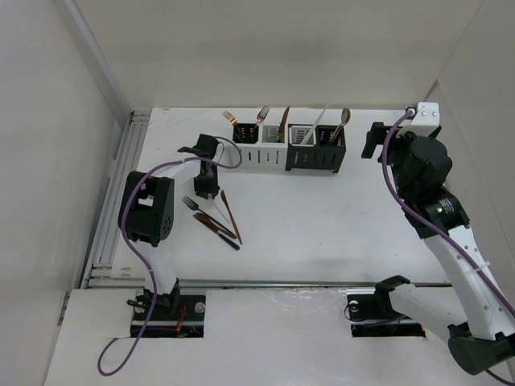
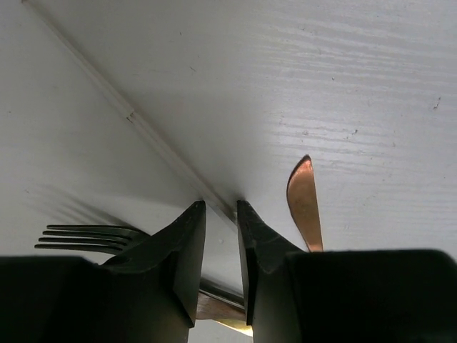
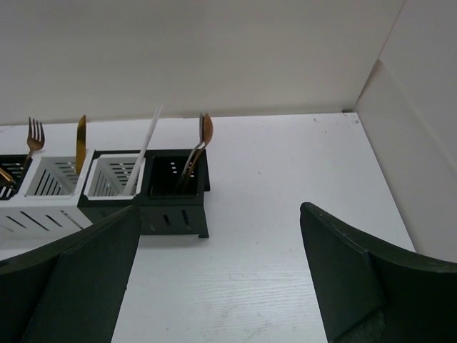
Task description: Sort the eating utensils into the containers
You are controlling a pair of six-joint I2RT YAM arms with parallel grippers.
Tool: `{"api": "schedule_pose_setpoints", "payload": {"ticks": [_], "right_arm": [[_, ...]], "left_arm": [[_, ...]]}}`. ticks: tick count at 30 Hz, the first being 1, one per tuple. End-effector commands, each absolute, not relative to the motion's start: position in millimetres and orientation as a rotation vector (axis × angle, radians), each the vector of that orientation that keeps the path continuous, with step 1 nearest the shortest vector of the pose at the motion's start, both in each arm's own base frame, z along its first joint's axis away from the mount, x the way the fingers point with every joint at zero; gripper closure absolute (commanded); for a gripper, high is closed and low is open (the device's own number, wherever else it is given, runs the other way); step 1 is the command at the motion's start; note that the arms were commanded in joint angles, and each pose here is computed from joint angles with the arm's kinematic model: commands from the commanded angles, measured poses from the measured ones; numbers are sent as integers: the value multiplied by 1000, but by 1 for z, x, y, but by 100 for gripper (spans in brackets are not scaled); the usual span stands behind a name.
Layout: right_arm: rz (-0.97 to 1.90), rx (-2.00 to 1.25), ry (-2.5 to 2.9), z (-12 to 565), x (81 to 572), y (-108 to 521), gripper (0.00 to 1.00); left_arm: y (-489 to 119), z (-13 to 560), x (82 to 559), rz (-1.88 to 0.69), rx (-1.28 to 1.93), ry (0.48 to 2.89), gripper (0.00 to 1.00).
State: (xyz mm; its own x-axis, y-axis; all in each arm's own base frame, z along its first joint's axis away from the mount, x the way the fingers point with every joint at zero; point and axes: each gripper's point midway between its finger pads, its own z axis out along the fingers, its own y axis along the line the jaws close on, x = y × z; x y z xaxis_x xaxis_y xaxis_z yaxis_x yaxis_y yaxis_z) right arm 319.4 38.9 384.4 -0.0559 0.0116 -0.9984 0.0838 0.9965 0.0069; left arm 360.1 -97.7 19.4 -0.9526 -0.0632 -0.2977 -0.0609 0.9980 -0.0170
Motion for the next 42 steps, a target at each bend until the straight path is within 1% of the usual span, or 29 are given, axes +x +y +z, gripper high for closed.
{"api": "schedule_pose_setpoints", "payload": {"ticks": [1, 4, 6, 7, 11, 14, 16, 18, 19, 23, 27, 28, 30, 31, 34, 35, 36, 37, 41, 42], "right_arm": [[-78, 110, 1563, 408, 315, 30, 4], [-85, 102, 1565, 409, 314, 29, 4], [-100, 119, 1563, 412, 312, 25, 4], [-97, 121, 1555, 416, 311, 25, 4], [-104, 129, 1553, 419, 309, 23, 4], [-104, 129, 1553, 420, 311, 23, 4], [-100, 133, 1542, 423, 312, 23, 4], [-95, 137, 1529, 426, 312, 23, 4], [-88, 129, 1529, 426, 312, 25, 4], [-63, 121, 1503, 430, 318, 31, 4], [-42, 105, 1494, 431, 330, 39, 4], [-35, 96, 1495, 430, 334, 42, 4], [-22, 89, 1484, 432, 338, 46, 4], [-26, 85, 1498, 427, 343, 47, 4], [-15, 82, 1485, 433, 346, 50, 4], [-24, 74, 1489, 434, 349, 51, 4], [-26, 71, 1497, 431, 352, 52, 4], [-26, 71, 1497, 431, 352, 52, 4], [-27, 84, 1479, 435, 343, 47, 4], [-23, 89, 1463, 439, 336, 45, 4]], "left_arm": [[-106, -8, 327, -77, -80, 2998, 79], [-115, -13, 322, -152, -90, 3031, 82], [-122, -18, 316, -213, -108, 3055, 91], [-124, -22, 313, -223, -109, 3072, 100], [-119, -31, 317, -172, -127, 3074, 100], [-111, -21, 334, -140, -156, 3037, 100], [-112, -1, 361, -158, -166, 2954, 100], [-107, 24, 384, -180, -178, 2875, 100], [-111, 42, 406, -200, -155, 2809, 100], [-107, 111, 445, -227, -125, 2614, 100], [-99, 171, 461, -179, -65, 2445, 100], [-97, 199, 466, -181, -70, 2362, 100], [-90, 229, 472, -137, -45, 2265, 100], [-95, 254, 479, -135, -18, 2175, 100], [-108, 326, 481, -59, 101, 1938, 100], [-123, 365, 483, -70, 129, 1793, 100], [-129, 378, 483, -44, 151, 1728, 100], [-140, 411, 489, -22, 208, 1589, 100], [-207, 447, 492, -108, 330, 1389, 100], [-238, 439, 501, -163, 360, 1364, 100]]}}
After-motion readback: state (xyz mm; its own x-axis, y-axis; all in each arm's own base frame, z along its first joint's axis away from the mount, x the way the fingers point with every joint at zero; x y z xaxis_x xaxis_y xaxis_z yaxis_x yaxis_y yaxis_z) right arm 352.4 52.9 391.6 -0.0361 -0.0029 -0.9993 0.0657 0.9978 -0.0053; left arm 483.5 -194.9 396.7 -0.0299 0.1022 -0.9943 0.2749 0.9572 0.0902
